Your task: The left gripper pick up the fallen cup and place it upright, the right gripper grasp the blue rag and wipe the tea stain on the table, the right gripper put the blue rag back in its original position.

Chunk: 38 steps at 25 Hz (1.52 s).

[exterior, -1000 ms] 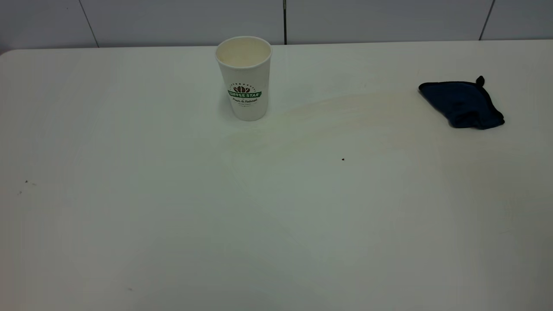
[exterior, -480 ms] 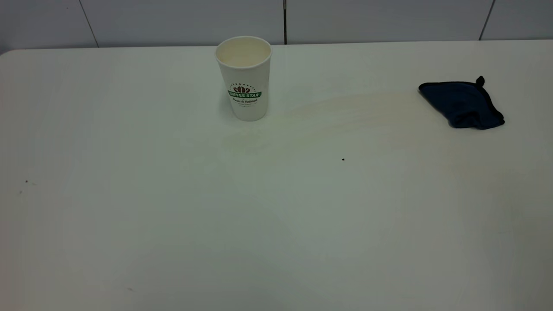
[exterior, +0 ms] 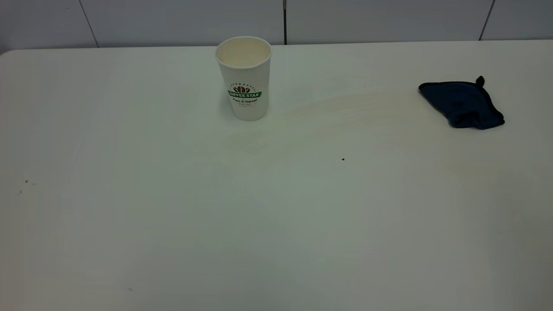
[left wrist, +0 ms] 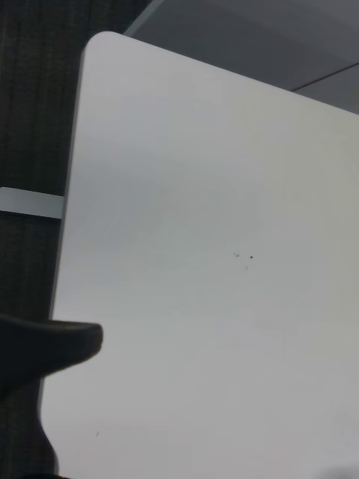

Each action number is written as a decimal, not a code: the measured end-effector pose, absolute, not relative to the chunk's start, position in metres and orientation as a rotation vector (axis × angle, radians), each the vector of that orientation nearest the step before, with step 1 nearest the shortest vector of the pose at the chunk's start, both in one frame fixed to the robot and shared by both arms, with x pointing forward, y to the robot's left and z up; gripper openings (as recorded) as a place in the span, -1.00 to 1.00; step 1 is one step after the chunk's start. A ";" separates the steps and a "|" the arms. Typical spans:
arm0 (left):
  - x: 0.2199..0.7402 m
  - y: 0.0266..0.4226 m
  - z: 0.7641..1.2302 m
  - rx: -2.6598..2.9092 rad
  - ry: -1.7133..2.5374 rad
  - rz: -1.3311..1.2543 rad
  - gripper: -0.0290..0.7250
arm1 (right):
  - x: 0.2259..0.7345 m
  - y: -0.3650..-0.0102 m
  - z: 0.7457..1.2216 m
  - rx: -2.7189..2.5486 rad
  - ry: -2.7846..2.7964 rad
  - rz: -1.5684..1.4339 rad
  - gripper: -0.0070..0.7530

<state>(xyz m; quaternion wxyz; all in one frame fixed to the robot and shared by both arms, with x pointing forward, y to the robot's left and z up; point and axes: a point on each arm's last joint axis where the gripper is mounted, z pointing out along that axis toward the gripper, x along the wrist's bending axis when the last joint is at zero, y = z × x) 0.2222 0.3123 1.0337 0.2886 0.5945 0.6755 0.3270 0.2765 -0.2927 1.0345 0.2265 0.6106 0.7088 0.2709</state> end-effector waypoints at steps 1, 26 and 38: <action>0.222 0.312 1.034 1.587 1.803 0.873 0.24 | 0.277 -0.293 1.035 1.683 1.954 0.747 0.34; 0.222 0.312 1.034 1.588 1.803 0.873 0.24 | 0.233 -0.300 1.039 1.668 1.500 0.861 -0.24; 0.222 0.312 1.034 1.587 1.803 0.873 0.24 | 0.233 -0.300 1.039 1.673 1.491 0.857 -0.35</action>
